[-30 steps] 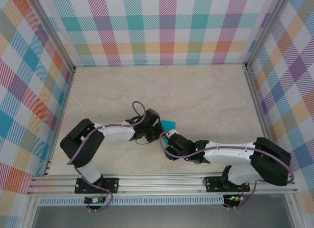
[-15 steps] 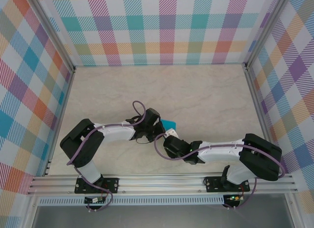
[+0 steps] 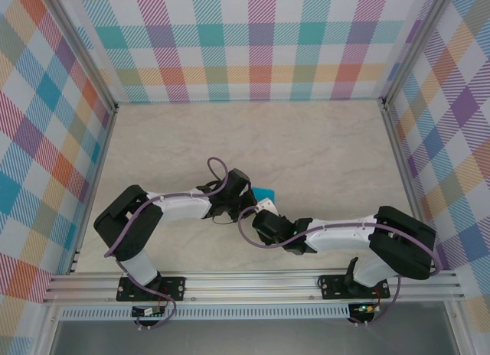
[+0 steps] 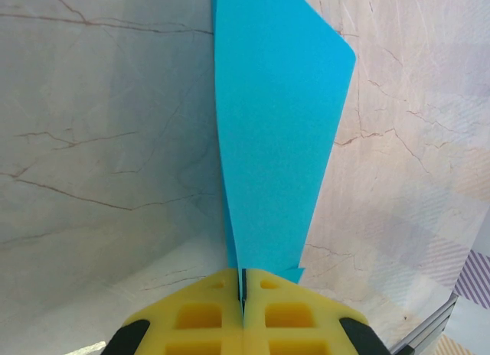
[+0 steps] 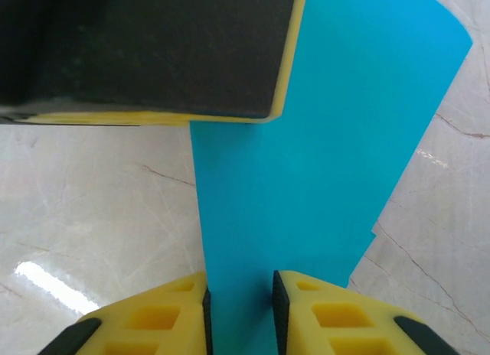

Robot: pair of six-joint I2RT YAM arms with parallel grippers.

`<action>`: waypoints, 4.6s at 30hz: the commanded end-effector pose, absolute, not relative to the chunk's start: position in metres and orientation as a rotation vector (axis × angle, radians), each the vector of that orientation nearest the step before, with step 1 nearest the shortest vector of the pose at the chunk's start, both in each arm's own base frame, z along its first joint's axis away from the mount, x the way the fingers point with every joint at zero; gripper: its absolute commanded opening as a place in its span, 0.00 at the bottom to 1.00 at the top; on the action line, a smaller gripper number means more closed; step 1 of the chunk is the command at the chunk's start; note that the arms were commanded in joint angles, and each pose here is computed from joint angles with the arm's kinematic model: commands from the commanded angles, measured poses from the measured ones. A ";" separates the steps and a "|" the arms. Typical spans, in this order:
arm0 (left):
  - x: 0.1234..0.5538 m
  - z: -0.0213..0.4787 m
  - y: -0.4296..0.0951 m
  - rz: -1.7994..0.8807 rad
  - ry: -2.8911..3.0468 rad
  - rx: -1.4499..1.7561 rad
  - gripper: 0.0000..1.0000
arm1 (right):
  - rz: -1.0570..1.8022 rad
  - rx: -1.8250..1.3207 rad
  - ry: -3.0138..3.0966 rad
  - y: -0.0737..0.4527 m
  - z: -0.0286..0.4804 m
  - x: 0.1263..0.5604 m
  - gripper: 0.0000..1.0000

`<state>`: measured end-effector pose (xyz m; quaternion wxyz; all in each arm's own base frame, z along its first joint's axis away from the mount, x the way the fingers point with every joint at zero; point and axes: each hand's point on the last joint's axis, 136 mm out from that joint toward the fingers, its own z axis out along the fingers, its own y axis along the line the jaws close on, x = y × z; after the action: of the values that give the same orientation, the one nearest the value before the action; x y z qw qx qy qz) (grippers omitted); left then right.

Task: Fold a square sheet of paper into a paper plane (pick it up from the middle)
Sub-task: Perform the fifth fold on the wing at the bottom-center of the table.

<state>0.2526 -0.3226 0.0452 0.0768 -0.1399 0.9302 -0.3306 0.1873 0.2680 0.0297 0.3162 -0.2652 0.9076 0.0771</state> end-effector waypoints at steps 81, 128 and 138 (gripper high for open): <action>0.267 0.067 -0.286 -0.914 2.755 -0.513 0.62 | 0.643 -0.665 2.367 0.287 0.030 0.166 0.10; 0.267 0.050 -0.307 -0.877 2.948 -0.255 0.00 | 0.794 -0.449 2.693 0.269 0.057 0.122 0.34; 0.266 0.049 -0.309 -0.878 2.956 -0.249 0.00 | 0.689 -0.438 2.793 0.272 0.031 0.124 0.25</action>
<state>0.2659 -0.3098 0.0458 0.0249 -0.0788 0.9563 -0.2806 0.1234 0.2721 0.0311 0.1246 -0.1584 0.9485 0.2443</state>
